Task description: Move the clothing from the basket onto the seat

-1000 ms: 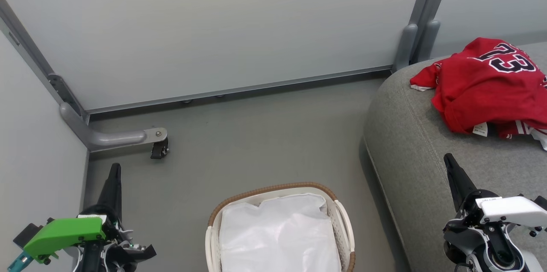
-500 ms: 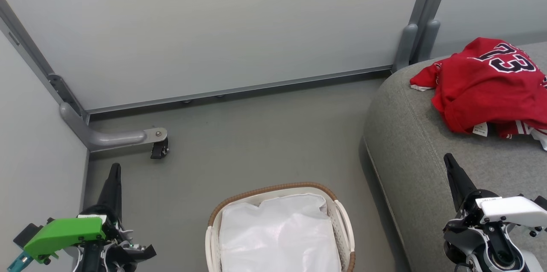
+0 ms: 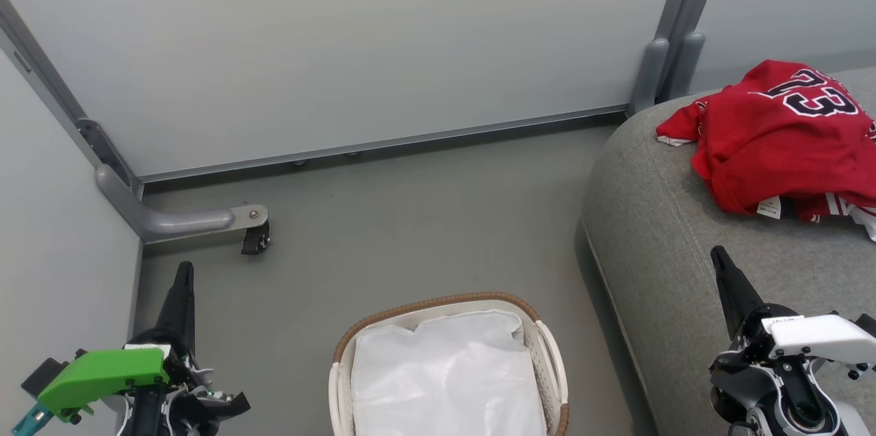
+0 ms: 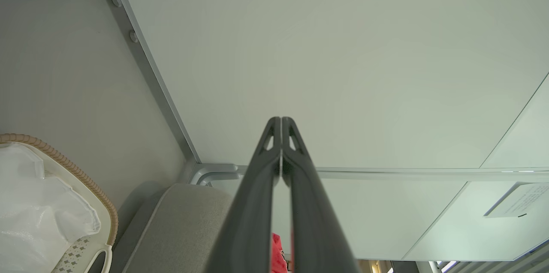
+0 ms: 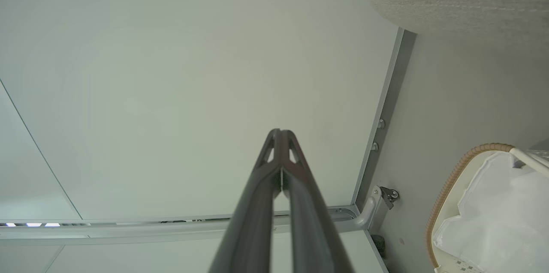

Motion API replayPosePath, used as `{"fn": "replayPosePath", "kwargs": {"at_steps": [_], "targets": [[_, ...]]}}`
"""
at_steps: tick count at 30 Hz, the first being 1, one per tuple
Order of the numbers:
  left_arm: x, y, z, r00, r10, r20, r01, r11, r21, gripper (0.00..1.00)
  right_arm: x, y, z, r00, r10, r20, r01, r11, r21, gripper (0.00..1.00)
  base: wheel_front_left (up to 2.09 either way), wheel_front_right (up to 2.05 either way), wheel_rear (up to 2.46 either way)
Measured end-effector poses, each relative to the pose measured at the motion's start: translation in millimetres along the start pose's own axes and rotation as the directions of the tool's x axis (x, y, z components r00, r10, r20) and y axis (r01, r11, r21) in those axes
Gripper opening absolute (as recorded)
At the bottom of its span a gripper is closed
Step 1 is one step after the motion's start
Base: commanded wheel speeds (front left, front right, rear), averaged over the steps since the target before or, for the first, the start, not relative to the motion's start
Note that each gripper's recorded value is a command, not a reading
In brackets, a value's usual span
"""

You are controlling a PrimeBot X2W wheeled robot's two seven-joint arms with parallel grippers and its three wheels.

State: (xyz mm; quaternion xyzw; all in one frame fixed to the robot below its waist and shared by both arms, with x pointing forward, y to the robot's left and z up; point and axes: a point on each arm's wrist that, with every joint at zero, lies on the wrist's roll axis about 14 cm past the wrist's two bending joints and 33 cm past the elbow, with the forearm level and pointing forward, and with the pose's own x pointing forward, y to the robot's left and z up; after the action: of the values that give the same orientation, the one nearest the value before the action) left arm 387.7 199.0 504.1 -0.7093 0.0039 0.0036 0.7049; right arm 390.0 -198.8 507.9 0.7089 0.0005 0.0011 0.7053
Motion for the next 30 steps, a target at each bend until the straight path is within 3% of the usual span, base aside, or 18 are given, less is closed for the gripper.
{"fn": "replayPosePath", "kwargs": {"at_steps": [30], "targets": [[0.0,-0.1,0.0,1.0,0.0,0.0,0.0,1.0,0.0,0.0,0.0,0.0,0.0,1.0,0.0,0.0,0.0,1.0,0.0,0.0,0.0,0.0,0.0]]}}
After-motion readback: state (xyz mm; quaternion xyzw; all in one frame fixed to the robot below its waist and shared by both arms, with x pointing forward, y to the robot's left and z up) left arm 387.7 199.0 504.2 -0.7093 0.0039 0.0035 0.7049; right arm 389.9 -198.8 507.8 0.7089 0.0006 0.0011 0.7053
